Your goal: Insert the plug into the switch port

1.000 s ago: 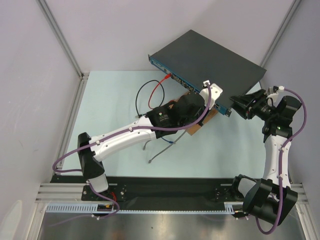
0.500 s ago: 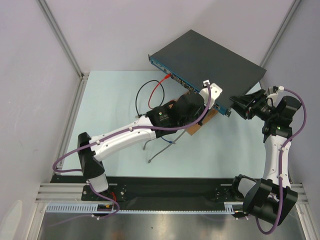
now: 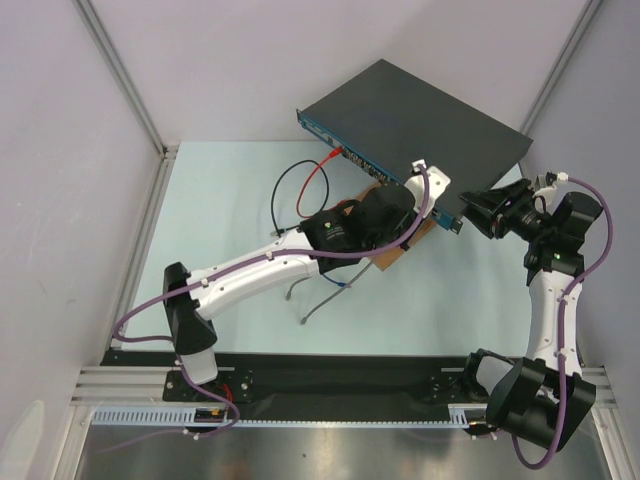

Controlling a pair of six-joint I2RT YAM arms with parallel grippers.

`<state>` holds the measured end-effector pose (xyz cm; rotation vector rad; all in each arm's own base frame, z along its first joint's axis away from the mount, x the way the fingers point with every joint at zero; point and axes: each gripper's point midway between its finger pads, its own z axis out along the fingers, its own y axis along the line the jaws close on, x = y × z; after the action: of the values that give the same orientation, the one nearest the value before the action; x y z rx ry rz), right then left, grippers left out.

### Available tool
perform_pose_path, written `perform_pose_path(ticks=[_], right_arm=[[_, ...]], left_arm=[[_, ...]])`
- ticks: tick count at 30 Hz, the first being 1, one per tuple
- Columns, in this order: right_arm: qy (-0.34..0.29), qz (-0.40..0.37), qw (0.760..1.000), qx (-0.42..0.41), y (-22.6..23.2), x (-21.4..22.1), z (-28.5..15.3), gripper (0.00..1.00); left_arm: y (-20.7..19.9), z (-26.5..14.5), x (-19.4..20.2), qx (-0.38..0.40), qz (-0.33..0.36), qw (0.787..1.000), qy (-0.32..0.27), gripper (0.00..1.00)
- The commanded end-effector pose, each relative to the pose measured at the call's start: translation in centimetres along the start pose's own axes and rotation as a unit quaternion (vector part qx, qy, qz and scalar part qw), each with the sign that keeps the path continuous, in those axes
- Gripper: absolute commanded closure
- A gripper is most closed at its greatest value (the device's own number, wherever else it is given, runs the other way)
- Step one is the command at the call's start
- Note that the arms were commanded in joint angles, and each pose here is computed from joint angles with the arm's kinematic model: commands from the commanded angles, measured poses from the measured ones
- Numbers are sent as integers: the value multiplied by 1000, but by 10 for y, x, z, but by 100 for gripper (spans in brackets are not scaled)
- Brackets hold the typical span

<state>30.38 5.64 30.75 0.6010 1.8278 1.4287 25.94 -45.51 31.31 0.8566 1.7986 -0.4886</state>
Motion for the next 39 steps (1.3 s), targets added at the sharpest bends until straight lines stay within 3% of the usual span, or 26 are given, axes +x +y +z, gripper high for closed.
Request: perform_pose_path(ticks=[1, 5, 25, 39], right_arm=[[30, -38, 998, -26, 11, 17, 6, 87], [36, -37, 998, -25, 10, 21, 9, 100], [48, -38, 998, -32, 6, 33, 9, 100], [54, -40, 997, -31, 3, 35, 10, 100]], left_arm=[[5, 5, -45, -7, -12, 997, -70, 100], [5, 5, -53, -7, -12, 996, -85, 100], [0, 20, -88, 0, -7, 988, -152, 100], [15, 5, -117, -3, 14, 981, -196, 100]])
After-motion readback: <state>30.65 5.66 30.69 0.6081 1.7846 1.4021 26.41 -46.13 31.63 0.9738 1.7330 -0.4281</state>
